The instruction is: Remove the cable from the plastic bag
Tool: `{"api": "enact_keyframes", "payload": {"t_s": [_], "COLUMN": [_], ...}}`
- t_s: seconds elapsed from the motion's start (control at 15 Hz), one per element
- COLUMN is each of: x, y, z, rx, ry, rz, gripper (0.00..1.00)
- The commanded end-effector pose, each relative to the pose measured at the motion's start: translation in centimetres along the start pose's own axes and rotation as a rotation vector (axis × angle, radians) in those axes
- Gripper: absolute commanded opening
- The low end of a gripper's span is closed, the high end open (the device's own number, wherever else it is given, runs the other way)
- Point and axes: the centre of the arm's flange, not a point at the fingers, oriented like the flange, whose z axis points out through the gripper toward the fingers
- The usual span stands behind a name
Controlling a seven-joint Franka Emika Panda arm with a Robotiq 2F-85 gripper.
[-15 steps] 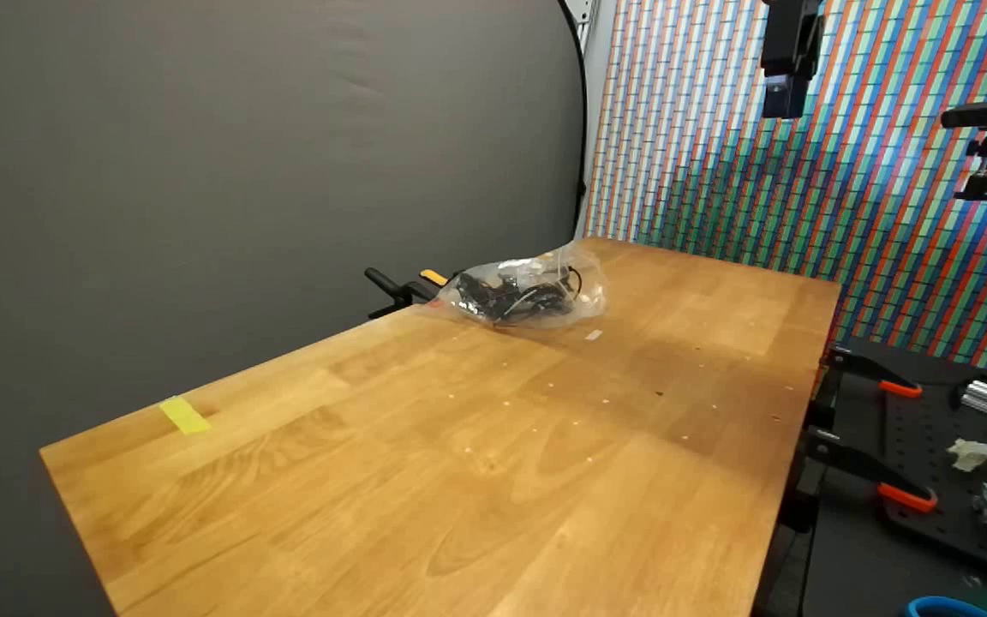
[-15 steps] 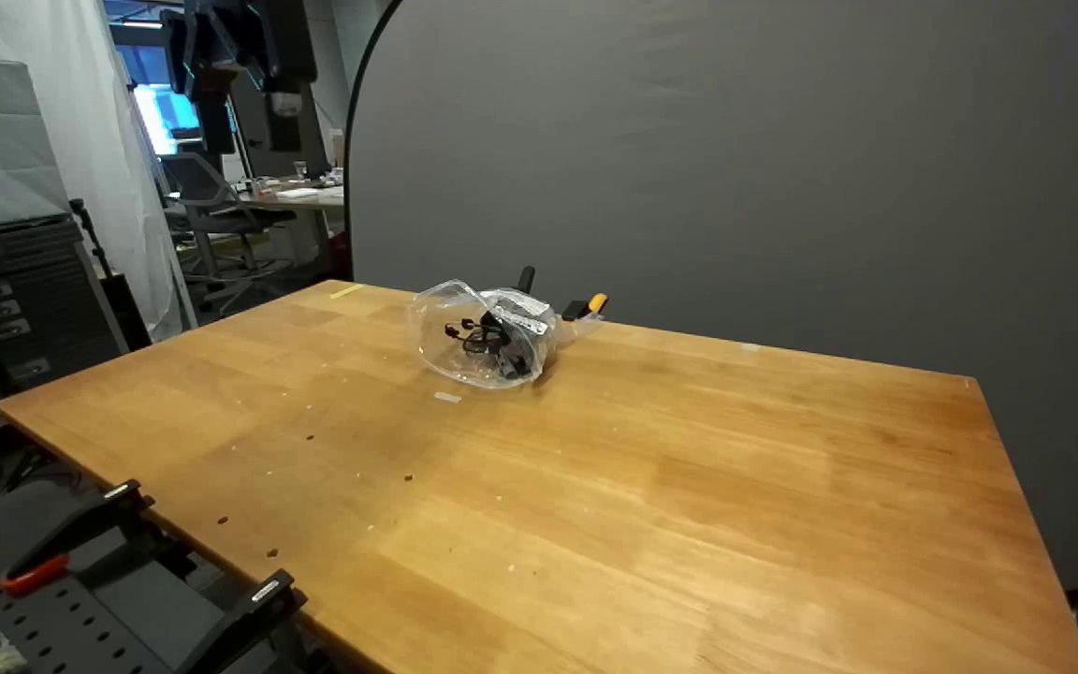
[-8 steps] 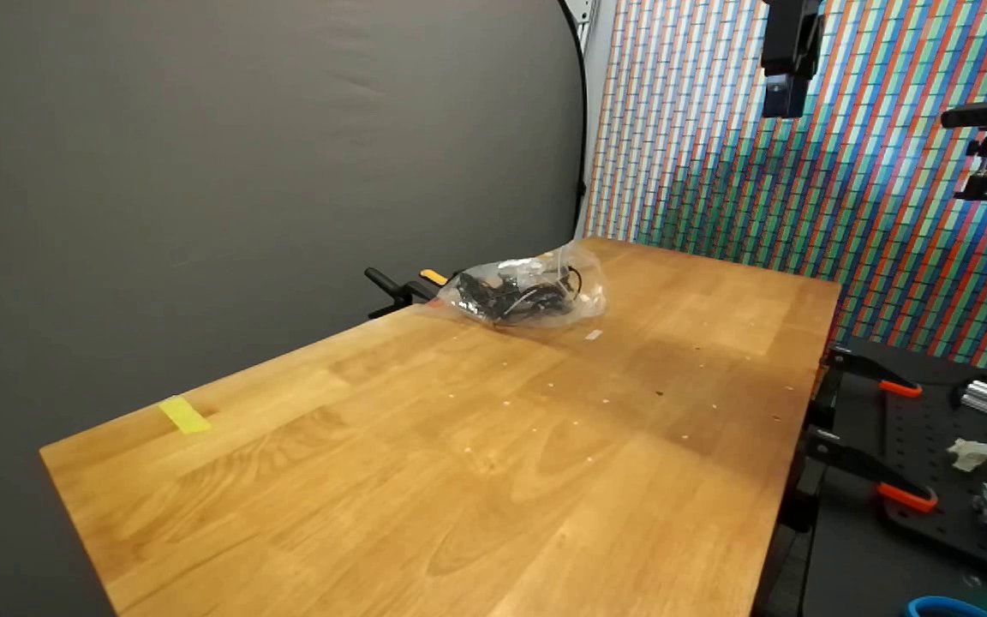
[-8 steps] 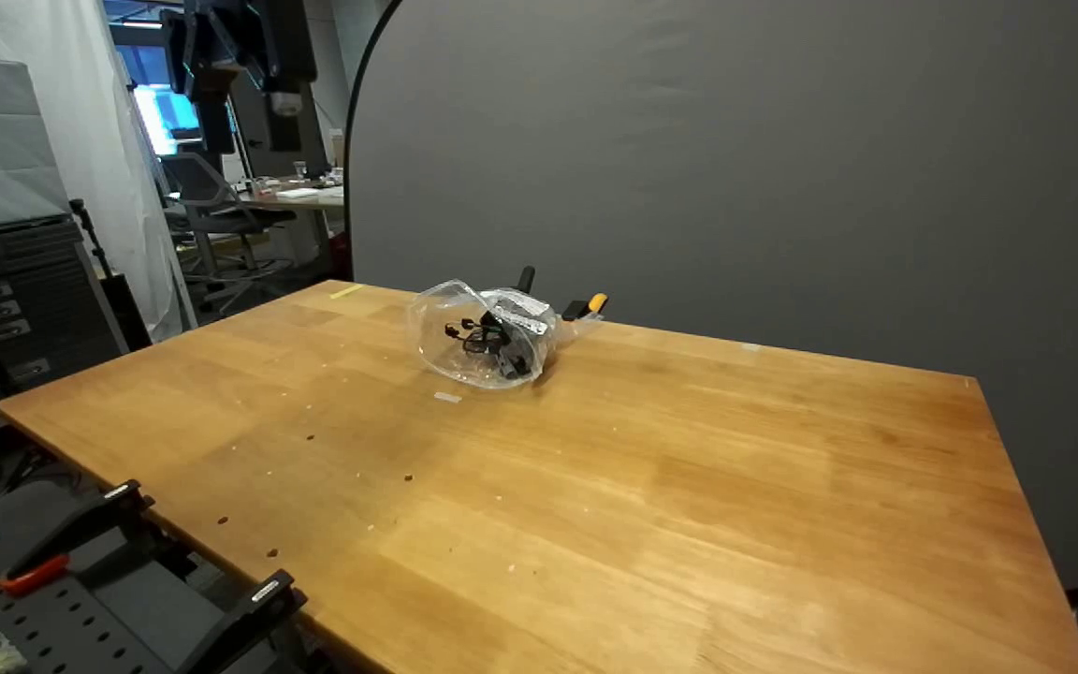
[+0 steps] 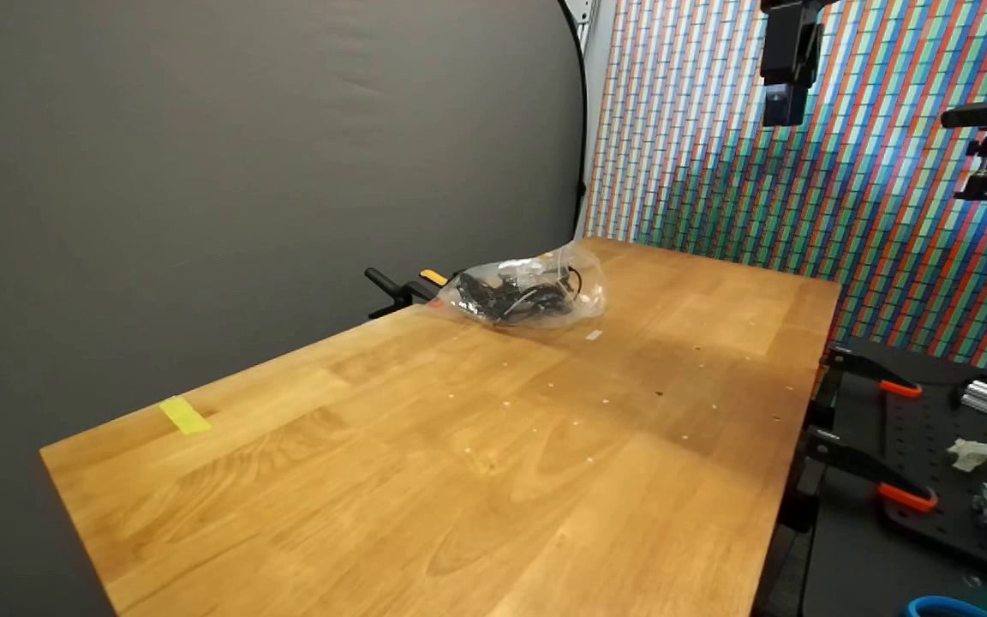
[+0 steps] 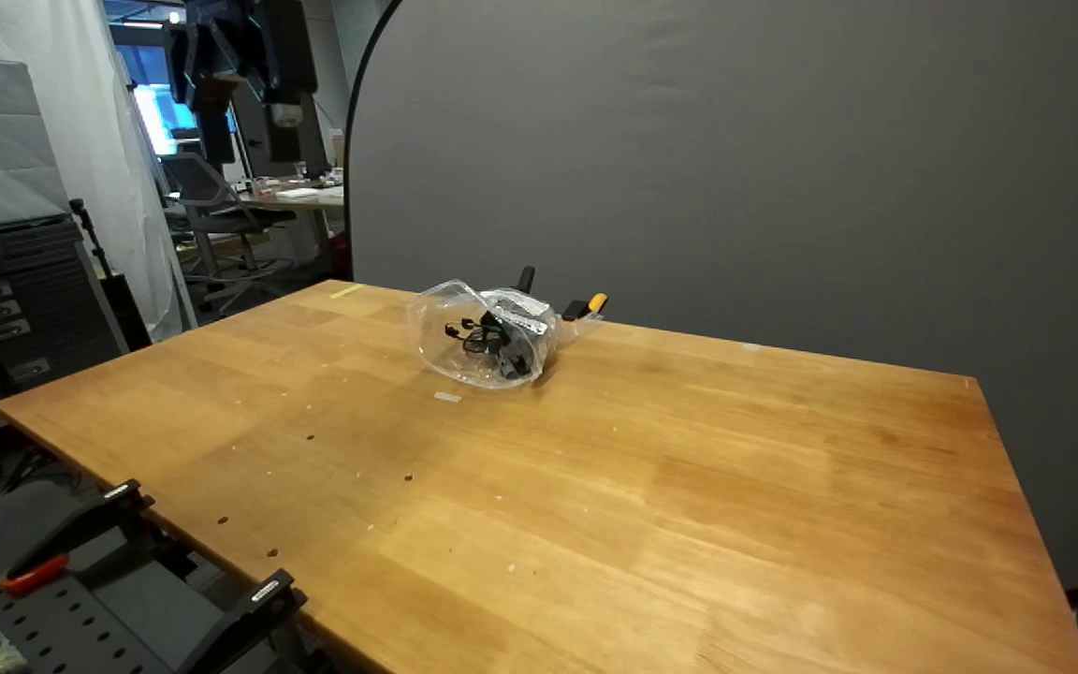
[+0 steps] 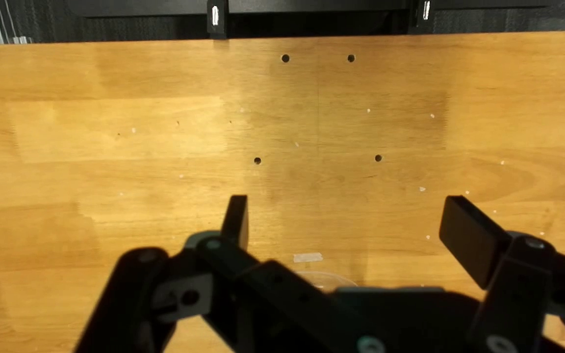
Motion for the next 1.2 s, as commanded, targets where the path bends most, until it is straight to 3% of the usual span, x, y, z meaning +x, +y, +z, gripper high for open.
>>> {"api": "enact_keyframes", "payload": {"t_s": [0.0,0.6,1.13], "x": [1.4,4.3,7.6], "y": [-1.0,-3.6,-3.2], "z": [2.3,11.1,16.8], "rx": [0.002,0.024,-0.007], "ry": [0.019,0.017,0.154], "rz": [0.01,0.096,0.206], "gripper": [1.0,1.0,1.0]}}
